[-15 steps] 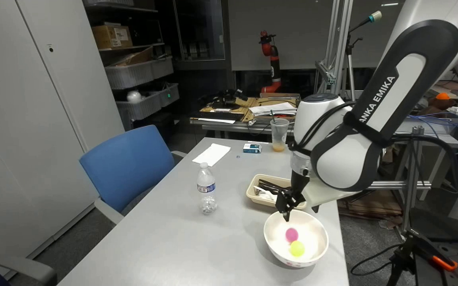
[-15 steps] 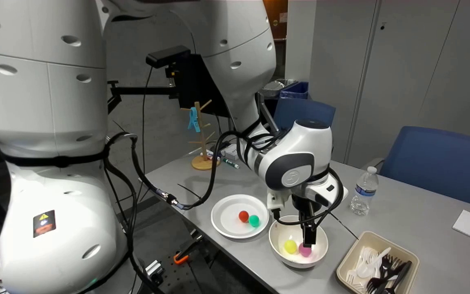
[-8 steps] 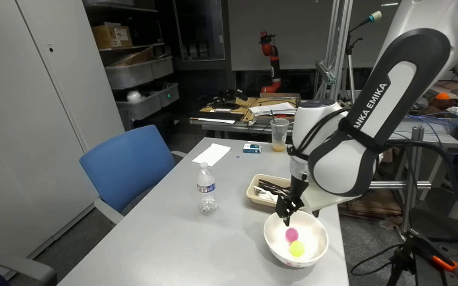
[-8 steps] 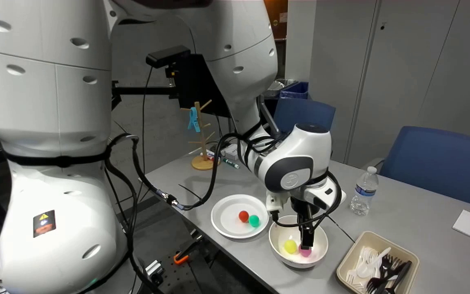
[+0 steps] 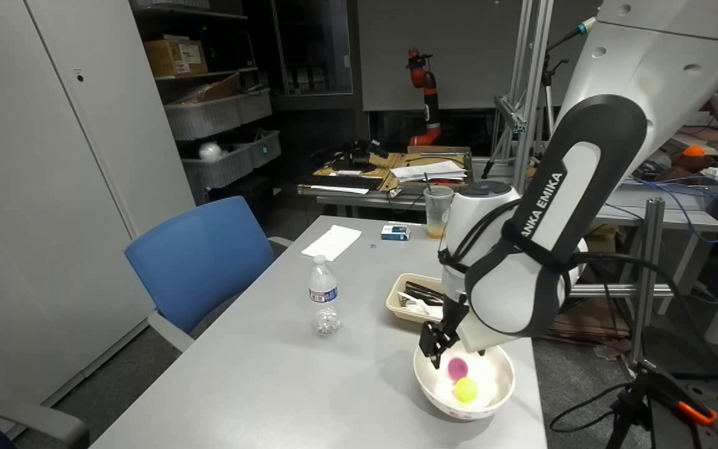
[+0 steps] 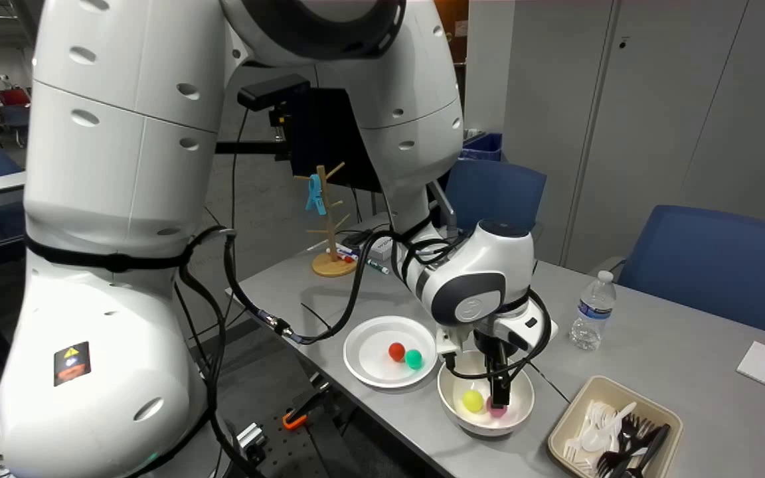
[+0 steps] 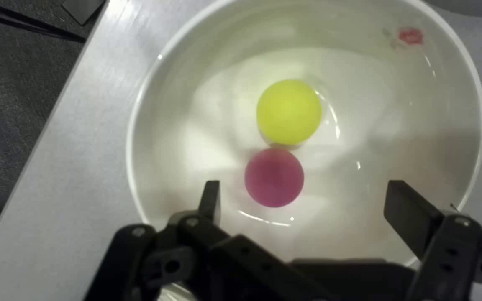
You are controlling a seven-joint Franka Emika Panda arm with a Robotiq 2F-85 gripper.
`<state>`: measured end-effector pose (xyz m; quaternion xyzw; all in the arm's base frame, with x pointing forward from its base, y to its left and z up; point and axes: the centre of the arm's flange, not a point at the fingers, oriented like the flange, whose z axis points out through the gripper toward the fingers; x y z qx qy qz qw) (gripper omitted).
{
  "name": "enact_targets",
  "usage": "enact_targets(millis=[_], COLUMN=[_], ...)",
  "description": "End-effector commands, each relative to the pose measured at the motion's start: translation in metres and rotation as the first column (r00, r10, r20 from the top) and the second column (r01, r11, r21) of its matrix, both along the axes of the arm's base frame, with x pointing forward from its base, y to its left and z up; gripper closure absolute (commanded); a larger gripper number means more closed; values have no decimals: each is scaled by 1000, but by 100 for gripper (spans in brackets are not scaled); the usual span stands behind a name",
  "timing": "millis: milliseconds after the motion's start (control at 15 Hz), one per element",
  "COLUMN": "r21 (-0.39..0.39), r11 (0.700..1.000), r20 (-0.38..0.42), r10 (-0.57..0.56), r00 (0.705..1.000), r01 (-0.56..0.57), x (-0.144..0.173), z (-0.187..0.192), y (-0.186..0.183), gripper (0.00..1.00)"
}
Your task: Move the purple ball from the bowl on the right to the bowl on the left
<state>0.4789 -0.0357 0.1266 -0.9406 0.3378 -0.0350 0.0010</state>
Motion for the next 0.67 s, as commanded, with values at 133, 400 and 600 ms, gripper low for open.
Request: enact_targets(millis=[133,400,600], r21=[-2,-2,-4], r11=[1000,1000,1000], r20=[47,37,30], r10=[11,1,-8], r00=[999,999,1000], r01=[-11,-1,8], x=[15,17,17], z=[-19,-23,-25], y=[-7,-8,-8], gripper=[0,0,0])
